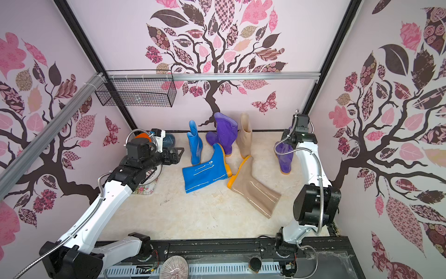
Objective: Match and arrange rain boots in pairs
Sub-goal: Place the rain boot at the corner of the board.
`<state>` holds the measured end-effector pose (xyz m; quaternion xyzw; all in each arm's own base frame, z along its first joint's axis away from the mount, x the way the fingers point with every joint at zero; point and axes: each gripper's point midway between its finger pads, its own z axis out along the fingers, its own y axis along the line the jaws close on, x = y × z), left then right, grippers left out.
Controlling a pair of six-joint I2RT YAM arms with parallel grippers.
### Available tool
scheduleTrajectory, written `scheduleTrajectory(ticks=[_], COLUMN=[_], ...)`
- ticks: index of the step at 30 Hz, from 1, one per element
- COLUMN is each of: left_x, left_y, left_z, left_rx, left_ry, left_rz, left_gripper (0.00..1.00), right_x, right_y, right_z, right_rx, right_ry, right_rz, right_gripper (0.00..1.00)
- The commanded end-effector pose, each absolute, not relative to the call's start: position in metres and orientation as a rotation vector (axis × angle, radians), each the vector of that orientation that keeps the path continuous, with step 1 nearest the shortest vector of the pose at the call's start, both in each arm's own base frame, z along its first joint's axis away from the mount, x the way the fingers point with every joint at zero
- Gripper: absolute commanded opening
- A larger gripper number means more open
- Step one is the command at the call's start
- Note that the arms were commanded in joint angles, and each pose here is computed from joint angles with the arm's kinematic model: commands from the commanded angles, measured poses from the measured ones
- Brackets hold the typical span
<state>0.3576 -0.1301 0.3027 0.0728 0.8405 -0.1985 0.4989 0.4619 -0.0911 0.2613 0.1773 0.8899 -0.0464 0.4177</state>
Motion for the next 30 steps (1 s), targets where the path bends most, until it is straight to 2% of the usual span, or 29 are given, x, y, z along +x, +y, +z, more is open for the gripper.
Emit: scheduleTrajectory(ticks=[1, 2, 4, 11, 19, 24, 30], left_x=[0.358, 0.357, 0.356, 0.353, 0.354, 0.357, 0.361], left_y=[-0.130, -0.130, -0.129, -0.129, -0.130, -0.131, -0.134], left_z=[0.332, 0.333, 0.331, 0.329, 0.330, 0.331, 0.333], left_rx=[0.182, 0.183, 0.184, 0.187, 0.184, 0.180, 0.173], left_ry=[1.964, 1.962, 1.967, 1.976, 1.984, 1.986, 1.990], left_rz=[-0.478, -0.478, -0.474, -0.475, -0.483, -0.487, -0.502], left_gripper=[0.95, 0.95, 0.95, 0.95, 0.95, 0.95, 0.95], right_x=[0.470, 0.468, 0.465, 0.460, 0.444, 0.448, 0.477], right_y=[-0.097, -0.099, -0.101, -0.095, -0.079, -0.005, 0.093], right_z=[0.276, 0.282, 0.297, 0.342, 0.403, 0.426, 0.408], right_rx=[0.445, 0.446, 0.434, 0.352, 0.283, 0.050, -0.242], right_ry=[2.190, 2.175, 2.135, 2.066, 1.935, 1.932, 2.001], right_rz=[-0.151, -0.169, -0.186, -0.177, -0.125, 0.059, 0.143], right_gripper=[0.67, 0.74, 0.82, 0.97, 1.00, 0.99, 0.95])
